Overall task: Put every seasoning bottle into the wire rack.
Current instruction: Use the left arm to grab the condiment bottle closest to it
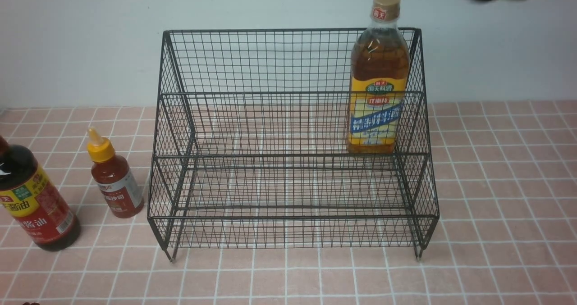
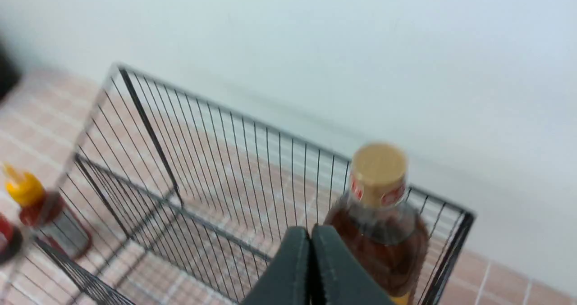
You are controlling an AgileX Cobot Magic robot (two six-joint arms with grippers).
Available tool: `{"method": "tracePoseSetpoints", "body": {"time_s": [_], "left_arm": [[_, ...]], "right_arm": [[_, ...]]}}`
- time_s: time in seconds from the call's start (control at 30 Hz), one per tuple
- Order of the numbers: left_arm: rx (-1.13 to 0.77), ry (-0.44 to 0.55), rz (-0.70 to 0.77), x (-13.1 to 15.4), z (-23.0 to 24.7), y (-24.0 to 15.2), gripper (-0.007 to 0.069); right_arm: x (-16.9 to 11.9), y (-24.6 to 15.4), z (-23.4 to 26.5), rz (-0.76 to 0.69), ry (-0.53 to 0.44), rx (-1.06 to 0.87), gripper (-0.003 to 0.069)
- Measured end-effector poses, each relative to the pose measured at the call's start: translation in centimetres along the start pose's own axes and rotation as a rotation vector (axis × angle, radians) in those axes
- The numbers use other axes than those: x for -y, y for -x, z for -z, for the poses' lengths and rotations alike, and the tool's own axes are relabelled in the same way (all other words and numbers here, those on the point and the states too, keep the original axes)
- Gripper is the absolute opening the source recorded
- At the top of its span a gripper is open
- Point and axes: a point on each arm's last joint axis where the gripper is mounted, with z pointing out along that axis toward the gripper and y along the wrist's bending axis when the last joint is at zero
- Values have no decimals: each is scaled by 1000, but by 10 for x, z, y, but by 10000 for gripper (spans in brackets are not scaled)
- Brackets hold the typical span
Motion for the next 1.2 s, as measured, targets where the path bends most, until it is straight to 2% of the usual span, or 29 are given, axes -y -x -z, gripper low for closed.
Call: {"method": "tracePoseSetpoints", "body": {"time_s": [0.03,0.1,0.17,0.2,0.27,0.33,0.37,0.4,0.47,0.63,0.77,0.9,0.93,0.97,1.2], "left_arm": [[0,0,0,0,0,0,-7],[0,0,0,0,0,0,-7],[0,0,0,0,0,0,-7],[0,0,0,0,0,0,-7],[0,0,0,0,0,0,-7],[0,0,0,0,0,0,-7],[0,0,0,0,0,0,-7],[0,0,0,0,0,0,-7],[0,0,0,0,0,0,-7],[0,0,0,0,0,0,-7],[0,0,0,0,0,0,-7],[0,0,0,0,0,0,-7],[0,0,0,0,0,0,-7],[0,0,0,0,0,0,-7],[0,0,0,0,0,0,-7]], "right_arm": [[0,3,4,-3,9,7,-13],[-2,11,48,-21,-37,82,-13],[-4,12,65,-32,-46,110,-13],[-7,11,91,-49,-44,154,-13],[-8,8,101,-58,-53,181,-13],[-13,-5,133,-74,-54,271,-13],[-13,-8,133,-83,-53,269,-13],[-14,-21,148,-98,-22,319,-13],[-16,-40,164,-121,-49,384,-13],[-20,-84,192,-131,-43,461,-13],[-22,-105,214,-109,-46,537,-13],[-21,-115,222,-28,-91,574,-13],[-20,-118,221,6,-77,571,-13],[-18,-122,217,38,-132,555,-13],[-9,-151,181,90,-206,487,-13]]}}
